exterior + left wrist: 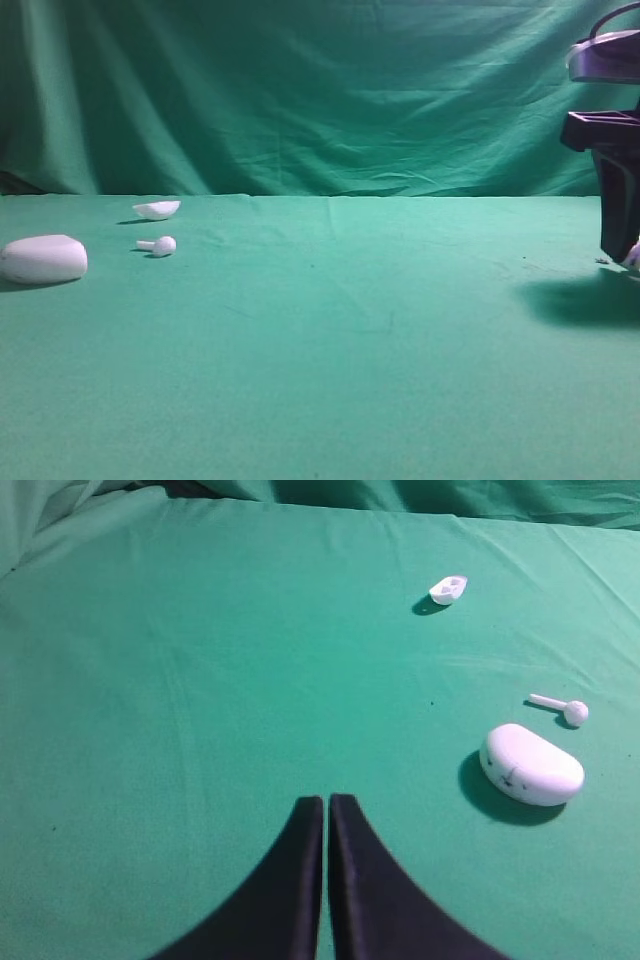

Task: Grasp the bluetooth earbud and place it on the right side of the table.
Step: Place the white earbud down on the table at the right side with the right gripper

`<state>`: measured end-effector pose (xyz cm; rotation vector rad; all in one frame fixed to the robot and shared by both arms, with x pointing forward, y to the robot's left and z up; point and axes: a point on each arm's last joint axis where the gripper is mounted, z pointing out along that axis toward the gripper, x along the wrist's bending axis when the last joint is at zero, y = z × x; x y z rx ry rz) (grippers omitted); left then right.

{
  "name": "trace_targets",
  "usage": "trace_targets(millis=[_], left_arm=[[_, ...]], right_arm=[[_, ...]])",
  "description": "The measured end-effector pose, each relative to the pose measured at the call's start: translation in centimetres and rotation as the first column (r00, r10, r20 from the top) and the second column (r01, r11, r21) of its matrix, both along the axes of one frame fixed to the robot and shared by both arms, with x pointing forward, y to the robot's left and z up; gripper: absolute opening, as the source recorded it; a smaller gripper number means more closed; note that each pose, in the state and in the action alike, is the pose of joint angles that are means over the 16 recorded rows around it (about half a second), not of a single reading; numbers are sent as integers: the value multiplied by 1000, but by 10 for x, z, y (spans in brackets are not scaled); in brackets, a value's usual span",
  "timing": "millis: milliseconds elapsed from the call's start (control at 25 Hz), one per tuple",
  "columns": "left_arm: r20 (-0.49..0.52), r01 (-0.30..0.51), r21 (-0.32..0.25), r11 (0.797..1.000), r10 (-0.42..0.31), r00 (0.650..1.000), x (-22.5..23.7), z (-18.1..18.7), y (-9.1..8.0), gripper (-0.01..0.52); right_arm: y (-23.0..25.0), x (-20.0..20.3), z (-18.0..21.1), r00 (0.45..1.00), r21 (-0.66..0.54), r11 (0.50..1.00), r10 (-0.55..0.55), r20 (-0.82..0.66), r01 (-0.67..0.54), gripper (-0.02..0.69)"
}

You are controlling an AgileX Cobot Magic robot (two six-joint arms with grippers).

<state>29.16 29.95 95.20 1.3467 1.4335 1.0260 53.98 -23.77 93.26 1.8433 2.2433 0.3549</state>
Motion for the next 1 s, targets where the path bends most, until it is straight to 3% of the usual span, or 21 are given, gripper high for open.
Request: trace_targets(millis=[600,1000], left_arm=[[0,0,0,1000,0,1000,0,0,0,0],[0,0,0,1000,0,1000,0,0,0,0]], right_arm=[[-3,4,1,998,-71,995,69,-16,-70,379],[-1,15,51,999,-59,998,38,-2,-38,379]])
